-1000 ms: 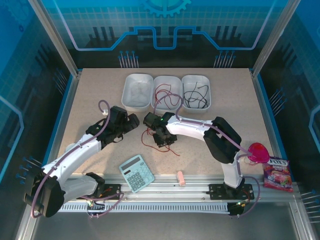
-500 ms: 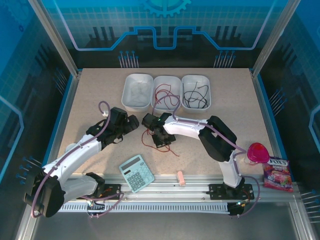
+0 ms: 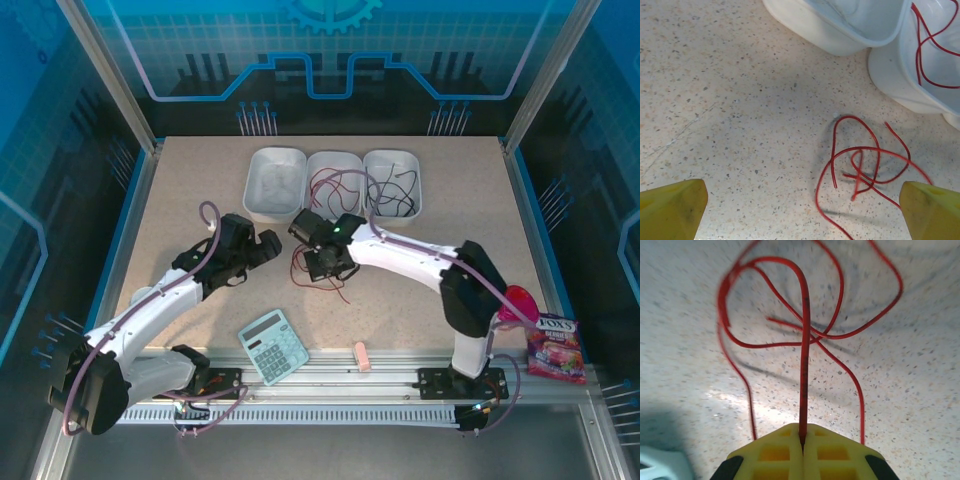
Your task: Untangle the cables
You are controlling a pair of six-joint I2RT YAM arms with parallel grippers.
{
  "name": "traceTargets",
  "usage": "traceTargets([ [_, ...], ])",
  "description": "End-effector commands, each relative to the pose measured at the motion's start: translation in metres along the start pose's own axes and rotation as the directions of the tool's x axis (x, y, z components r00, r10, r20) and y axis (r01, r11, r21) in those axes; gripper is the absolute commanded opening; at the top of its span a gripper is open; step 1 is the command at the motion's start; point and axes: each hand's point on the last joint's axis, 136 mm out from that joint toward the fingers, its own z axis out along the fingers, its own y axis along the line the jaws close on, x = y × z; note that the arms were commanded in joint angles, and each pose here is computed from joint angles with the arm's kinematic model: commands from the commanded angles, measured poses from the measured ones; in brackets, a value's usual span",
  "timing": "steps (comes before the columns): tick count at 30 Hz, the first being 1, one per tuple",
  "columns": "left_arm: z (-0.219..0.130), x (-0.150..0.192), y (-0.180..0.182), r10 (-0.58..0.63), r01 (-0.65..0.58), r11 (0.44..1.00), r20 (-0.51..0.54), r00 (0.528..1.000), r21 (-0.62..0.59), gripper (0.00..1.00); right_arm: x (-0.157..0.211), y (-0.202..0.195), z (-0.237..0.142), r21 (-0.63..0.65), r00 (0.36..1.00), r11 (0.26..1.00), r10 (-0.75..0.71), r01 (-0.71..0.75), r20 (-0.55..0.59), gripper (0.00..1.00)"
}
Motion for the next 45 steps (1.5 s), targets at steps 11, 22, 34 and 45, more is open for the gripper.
traceTargets([
  [11, 0.003, 0.007, -0.039, 0.112, -0.099, 0.976, -0.059, 0.992, 0.193, 0.99, -0.039, -0.008, -0.066, -0.090, 0.943, 0.996, 0.024, 0.006, 0.332, 0.00],
  [22, -0.003, 0.004, -0.049, 0.120, -0.106, 0.965, -0.044, 0.992, 0.239, 0.99, -0.074, -0.007, -0.115, -0.192, 0.819, 0.981, 0.111, -0.001, 0.562, 0.00],
  [34, -0.023, -0.016, -0.036, 0.095, -0.111, 0.974, 0.086, 0.992, 0.198, 0.99, -0.111, -0.017, -0.179, -0.162, 0.758, 0.987, 0.097, 0.012, 0.644, 0.00],
  [45, -0.049, -0.035, -0.019, 0.093, -0.125, 0.982, 0.220, 0.971, 0.138, 0.99, -0.152, -0.023, -0.239, -0.145, 0.689, 0.989, 0.084, 0.031, 0.720, 0.00],
])
